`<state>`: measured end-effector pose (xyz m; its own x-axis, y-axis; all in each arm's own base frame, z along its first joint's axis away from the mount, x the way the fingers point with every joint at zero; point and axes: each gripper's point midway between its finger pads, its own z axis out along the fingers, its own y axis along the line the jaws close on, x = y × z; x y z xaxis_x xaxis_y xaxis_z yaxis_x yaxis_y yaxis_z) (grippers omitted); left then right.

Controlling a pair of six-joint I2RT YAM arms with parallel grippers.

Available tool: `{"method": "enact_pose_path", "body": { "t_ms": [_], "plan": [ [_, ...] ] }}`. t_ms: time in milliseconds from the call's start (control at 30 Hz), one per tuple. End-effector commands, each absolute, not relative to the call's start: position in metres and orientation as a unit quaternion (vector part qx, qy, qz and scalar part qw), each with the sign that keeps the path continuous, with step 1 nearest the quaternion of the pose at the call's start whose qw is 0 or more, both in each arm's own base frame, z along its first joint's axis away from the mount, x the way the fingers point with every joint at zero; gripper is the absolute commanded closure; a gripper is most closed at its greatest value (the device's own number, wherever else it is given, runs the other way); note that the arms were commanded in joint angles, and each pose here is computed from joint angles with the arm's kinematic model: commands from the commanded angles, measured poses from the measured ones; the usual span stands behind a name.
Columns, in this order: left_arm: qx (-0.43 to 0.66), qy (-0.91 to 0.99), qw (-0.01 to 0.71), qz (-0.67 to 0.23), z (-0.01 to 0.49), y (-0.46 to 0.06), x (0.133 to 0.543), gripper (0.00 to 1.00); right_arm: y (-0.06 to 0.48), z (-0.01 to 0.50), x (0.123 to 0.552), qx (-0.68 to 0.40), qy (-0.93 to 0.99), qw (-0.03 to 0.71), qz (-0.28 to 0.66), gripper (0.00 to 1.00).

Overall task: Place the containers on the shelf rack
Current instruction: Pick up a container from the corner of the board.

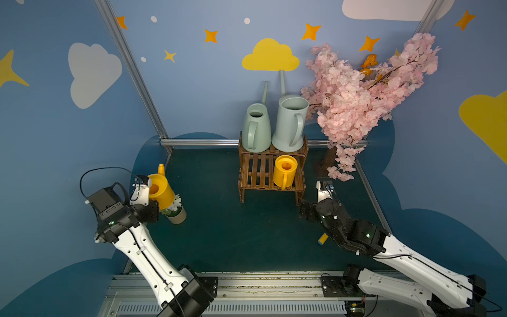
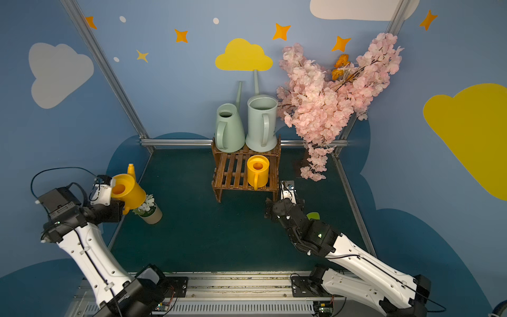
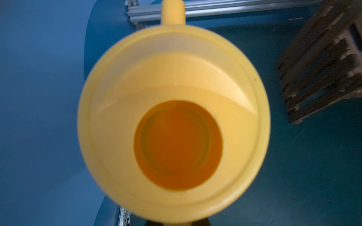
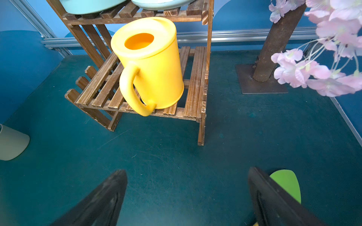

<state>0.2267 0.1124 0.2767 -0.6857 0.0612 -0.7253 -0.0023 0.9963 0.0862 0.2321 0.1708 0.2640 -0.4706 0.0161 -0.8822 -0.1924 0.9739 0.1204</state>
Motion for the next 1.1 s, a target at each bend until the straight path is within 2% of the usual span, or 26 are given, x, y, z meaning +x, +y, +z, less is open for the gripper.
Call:
{"method": "enact_pose_path", "body": {
  "t_ms": [0,300,667,867,1067],
  "plan": [
    [0.03,0.922,0.386,0.006,0.289,0.079,0.243,0.93,0.17,0.276,0.231,-0.056,0.847,0.517,0.107,0.03],
    [0.198,0.913,0.355,-0.024,0.301,-0.032,0.284,0.93,0.165,0.279,0.231,-0.059,0.847,0.52,0.093,0.03],
    [0.333,0.89,0.293,-0.105,0.291,-0.121,0.266,0.94,0.161,0.283,0.235,-0.051,0.844,0.528,0.077,0.03],
    [0.355,0.887,0.266,-0.131,0.277,-0.151,0.267,0.97,0.169,0.283,0.236,-0.065,0.848,0.52,0.077,0.03],
    [0.3,0.898,0.305,-0.102,0.282,-0.164,0.282,0.98,0.197,0.294,0.235,-0.098,0.843,0.52,0.092,0.03]
  ]
}}
